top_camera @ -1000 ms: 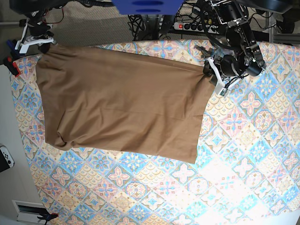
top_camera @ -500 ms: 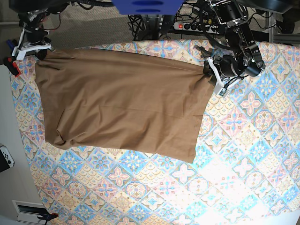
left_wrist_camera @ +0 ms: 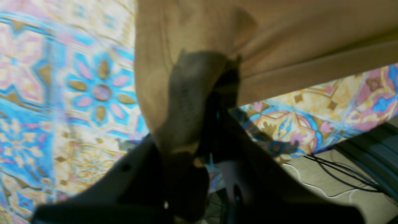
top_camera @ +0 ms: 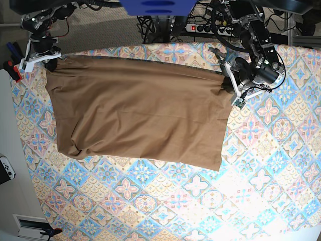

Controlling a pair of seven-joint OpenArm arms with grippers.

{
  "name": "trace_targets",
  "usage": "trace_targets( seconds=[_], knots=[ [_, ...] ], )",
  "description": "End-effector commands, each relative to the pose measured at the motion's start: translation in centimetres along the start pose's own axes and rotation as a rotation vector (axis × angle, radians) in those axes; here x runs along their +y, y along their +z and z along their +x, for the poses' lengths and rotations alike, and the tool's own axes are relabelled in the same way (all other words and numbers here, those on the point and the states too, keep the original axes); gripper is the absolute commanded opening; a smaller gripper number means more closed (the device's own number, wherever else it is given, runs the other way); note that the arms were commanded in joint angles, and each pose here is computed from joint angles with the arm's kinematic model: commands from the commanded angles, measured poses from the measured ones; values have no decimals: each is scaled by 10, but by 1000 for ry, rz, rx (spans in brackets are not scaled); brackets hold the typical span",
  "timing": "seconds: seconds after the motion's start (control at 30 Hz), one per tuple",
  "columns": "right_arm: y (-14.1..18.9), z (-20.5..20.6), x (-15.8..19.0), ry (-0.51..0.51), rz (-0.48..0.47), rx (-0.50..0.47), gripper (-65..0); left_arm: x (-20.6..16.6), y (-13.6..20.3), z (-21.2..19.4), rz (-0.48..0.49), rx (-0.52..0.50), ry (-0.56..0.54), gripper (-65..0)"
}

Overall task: Layout the t-shirt on the table in an organized manner, then fold the t-shirt properly
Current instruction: 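Lift the shirt edge with both grippers and fold it over the shirt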

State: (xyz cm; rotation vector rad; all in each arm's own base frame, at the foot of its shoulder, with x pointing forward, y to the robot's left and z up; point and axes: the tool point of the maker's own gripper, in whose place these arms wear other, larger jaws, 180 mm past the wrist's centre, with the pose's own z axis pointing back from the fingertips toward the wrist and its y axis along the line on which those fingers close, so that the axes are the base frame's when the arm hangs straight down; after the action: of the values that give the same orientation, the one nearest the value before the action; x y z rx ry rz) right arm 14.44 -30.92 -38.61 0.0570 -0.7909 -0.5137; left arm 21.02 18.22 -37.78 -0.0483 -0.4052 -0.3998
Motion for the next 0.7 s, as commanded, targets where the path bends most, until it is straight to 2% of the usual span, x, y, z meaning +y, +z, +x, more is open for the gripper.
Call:
trace_targets(
  seconds=[0.0,0.2,0.33,0.67],
  knots=[
    [4,17,-1,21,-6,-57,-650,6,5,9,26,-30,-12,-650],
    [3,18,1,27,0,-54,-650,10,1,14,20,-34,4,-650],
    [-1,18,9,41,25,-48,-650,10,-7,22,-3,-38,10,-650],
    [-11,20,33,79,89,-38,-650,14,-6,28,7,-48,10,-650]
  ],
)
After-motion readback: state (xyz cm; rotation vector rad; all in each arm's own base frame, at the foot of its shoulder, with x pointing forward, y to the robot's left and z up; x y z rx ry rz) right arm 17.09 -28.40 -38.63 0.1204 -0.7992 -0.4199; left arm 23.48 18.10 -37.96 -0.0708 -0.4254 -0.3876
